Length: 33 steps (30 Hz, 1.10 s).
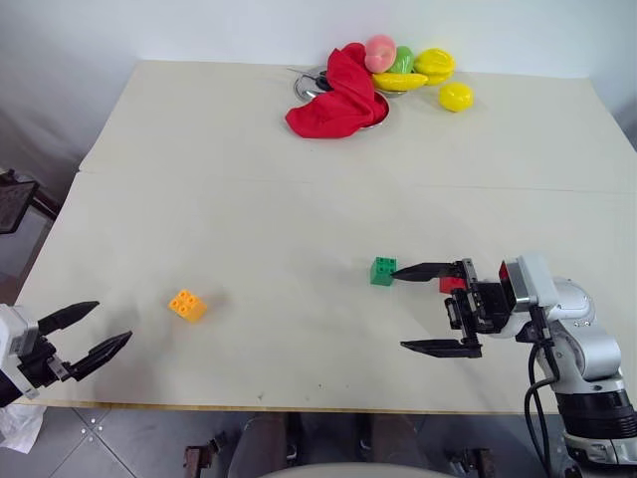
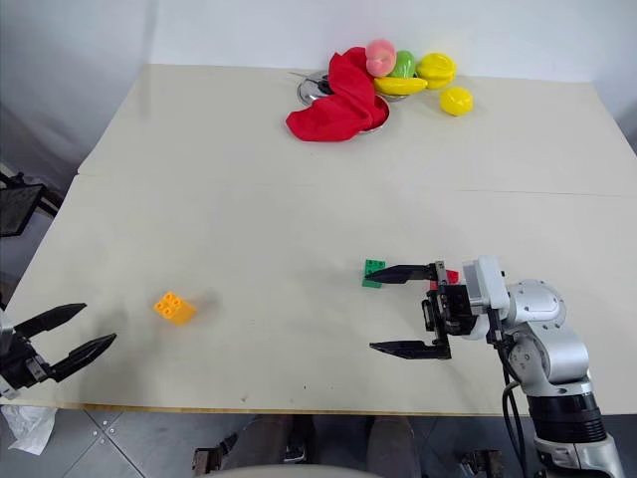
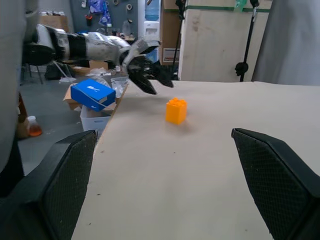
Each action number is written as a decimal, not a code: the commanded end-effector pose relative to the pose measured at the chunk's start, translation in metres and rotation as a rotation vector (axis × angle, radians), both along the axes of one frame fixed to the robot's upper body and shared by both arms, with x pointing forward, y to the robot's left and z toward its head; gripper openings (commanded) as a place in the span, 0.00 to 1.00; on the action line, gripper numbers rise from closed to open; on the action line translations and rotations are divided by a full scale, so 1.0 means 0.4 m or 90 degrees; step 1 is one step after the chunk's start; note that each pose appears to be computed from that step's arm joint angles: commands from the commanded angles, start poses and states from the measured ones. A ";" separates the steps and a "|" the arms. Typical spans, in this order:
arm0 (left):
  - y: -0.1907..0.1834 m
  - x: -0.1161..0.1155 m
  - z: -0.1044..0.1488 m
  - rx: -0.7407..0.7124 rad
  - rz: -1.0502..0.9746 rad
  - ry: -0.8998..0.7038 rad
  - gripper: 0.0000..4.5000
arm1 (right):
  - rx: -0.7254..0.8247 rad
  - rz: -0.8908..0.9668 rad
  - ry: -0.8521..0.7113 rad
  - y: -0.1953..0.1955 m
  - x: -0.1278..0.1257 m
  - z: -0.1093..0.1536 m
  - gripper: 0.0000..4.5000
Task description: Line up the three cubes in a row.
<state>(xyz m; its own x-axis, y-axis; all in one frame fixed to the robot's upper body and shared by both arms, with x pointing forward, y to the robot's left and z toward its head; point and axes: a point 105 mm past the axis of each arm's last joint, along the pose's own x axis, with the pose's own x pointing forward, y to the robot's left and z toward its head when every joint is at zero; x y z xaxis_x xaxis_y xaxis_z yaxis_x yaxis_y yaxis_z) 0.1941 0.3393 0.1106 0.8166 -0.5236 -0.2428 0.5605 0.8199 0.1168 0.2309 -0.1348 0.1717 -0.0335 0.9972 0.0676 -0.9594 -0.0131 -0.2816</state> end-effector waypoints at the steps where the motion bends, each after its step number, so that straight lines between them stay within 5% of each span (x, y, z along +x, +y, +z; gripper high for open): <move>1: -0.065 0.016 0.029 0.009 -0.037 -0.047 1.00 | -0.007 -0.027 -0.016 -0.021 0.012 0.006 1.00; 11: -0.184 0.056 -0.009 -0.003 -0.056 -0.049 1.00 | -0.061 -0.113 -0.003 -0.122 0.021 -0.025 1.00; 21: -0.228 0.096 0.000 -0.014 -0.134 -0.048 0.32 | -0.079 -0.221 -0.009 -0.196 0.023 -0.043 1.00; 28: -0.381 0.198 0.132 0.022 -0.425 -0.090 0.32 | -0.088 -0.331 0.012 -0.304 -0.014 -0.029 1.00; 33: -0.517 0.279 0.132 0.080 -0.607 -0.081 0.32 | -0.099 -0.409 0.023 -0.361 -0.038 -0.039 1.00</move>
<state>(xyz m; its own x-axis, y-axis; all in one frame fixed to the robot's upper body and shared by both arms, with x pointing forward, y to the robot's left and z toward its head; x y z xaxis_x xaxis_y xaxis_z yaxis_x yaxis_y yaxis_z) 0.3049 0.1394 0.1762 0.1490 -0.9633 -0.2233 0.9523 0.0790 0.2947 0.2183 -0.2720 0.1460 0.5381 0.8363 -0.1055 -0.8289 0.5023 -0.2461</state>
